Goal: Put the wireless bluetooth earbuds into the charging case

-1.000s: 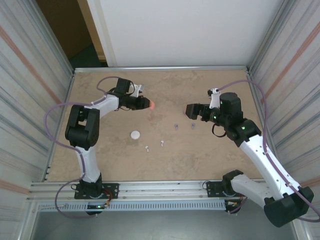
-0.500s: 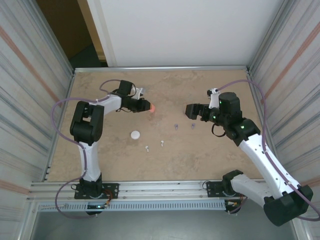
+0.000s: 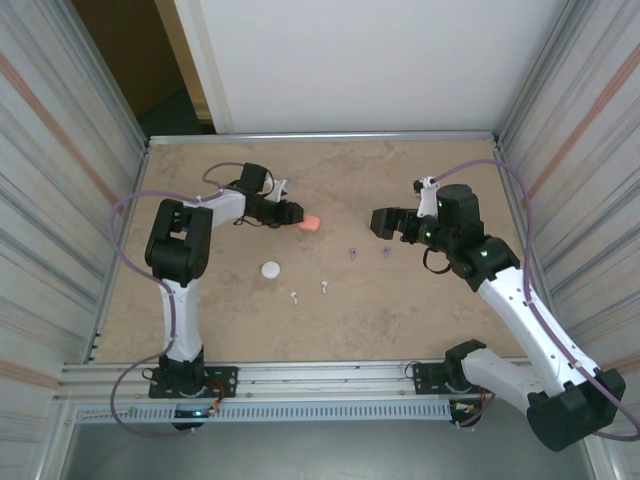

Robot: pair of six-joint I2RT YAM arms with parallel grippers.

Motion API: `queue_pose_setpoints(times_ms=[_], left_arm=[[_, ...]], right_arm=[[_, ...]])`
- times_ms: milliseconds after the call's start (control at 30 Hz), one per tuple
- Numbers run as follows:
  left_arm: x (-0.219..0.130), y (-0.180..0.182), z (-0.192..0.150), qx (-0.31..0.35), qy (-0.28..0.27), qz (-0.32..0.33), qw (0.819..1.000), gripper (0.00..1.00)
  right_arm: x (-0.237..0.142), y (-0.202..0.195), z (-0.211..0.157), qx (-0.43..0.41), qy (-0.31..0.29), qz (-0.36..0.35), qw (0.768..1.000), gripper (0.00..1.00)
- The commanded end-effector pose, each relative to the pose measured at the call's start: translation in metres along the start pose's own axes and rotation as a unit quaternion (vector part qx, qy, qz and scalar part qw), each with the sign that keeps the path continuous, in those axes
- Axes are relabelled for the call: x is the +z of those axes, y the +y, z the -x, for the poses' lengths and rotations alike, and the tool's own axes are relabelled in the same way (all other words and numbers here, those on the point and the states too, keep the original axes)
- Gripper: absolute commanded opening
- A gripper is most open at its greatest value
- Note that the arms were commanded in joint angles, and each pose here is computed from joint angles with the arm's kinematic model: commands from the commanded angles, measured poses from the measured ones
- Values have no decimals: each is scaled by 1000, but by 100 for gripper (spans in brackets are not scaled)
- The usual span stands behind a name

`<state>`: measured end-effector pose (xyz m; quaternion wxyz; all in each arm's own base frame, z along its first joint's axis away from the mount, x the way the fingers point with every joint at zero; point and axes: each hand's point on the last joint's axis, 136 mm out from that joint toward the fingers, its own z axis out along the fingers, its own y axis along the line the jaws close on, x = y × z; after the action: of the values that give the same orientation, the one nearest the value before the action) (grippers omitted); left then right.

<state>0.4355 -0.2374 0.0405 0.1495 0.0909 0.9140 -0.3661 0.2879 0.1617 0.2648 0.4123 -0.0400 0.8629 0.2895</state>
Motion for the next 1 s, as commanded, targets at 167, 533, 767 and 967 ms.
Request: queue_pose_setpoints(times_ms=[167,533,767,967], left_arm=[[-24,-17,13,14,-38,-12,999,46],[-99,-75,35,66,-164,-69,982,49],[-151,-79,36,80,-248,-25,965,49],[-201,-77,33,61,-330,-31,942,51]], right_arm=[[1,-3,-3,-9,5,-5,1000,99],[14,16,-14,-42,32,16,998,99],[40,44,-34,-103,79,21,991,99],[67,75,-61,-171,126,48,976,99]])
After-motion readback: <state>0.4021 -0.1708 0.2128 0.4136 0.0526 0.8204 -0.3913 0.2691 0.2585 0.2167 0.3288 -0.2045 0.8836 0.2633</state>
